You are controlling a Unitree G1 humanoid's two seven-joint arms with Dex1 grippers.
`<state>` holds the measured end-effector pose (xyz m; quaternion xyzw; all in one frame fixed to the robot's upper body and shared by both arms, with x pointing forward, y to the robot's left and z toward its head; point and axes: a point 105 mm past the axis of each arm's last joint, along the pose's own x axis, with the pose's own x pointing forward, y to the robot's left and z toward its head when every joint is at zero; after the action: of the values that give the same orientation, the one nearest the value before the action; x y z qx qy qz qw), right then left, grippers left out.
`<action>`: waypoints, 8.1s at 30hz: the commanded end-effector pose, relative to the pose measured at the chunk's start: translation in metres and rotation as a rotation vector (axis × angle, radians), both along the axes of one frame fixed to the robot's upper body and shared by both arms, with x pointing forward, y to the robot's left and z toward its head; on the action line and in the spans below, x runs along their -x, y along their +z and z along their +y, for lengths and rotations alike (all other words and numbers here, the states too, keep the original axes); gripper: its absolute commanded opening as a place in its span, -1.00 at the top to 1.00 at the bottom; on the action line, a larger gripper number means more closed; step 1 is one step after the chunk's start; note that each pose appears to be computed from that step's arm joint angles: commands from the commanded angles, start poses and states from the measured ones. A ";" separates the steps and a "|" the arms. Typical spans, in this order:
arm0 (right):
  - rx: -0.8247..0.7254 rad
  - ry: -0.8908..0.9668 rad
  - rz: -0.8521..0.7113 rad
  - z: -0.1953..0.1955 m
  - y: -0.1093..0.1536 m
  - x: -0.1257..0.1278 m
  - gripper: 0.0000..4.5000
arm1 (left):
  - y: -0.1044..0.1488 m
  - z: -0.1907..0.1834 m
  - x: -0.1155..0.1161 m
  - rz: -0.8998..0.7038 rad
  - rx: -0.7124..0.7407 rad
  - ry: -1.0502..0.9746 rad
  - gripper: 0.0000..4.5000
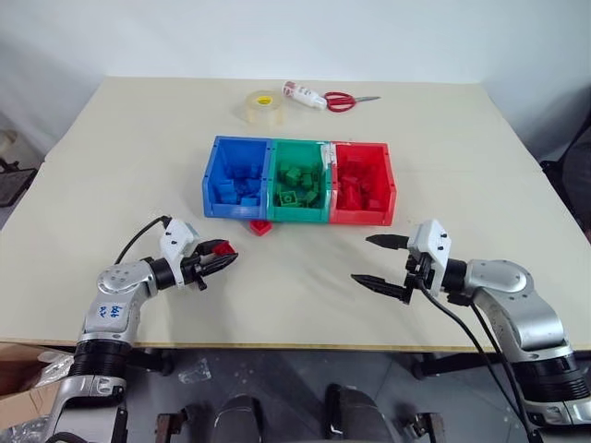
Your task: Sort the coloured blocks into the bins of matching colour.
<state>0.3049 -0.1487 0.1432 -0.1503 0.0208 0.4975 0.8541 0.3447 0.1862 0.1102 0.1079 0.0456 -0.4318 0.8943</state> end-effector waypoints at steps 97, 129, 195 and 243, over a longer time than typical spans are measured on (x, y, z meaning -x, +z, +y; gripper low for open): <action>-0.027 -0.035 -0.087 -0.010 0.019 0.003 -1.00 | -0.018 -0.050 -0.028 0.025 0.035 0.281 -1.00; -0.124 -0.076 -0.060 -0.017 0.019 0.012 -1.00 | 0.019 -0.112 0.001 -0.108 0.073 -0.128 0.35; 0.041 0.053 0.051 -0.017 0.006 0.033 -1.00 | 0.043 0.000 0.054 -0.178 0.084 -0.294 -0.99; -0.015 0.048 -0.122 0.068 0.056 -0.048 0.35 | 0.035 0.019 0.067 -0.255 0.187 -0.197 -1.00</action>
<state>0.3429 -0.0701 0.1743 -0.1761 0.0047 0.5418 0.8219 0.2764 0.2065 0.1387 0.0728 -0.1046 -0.5056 0.8533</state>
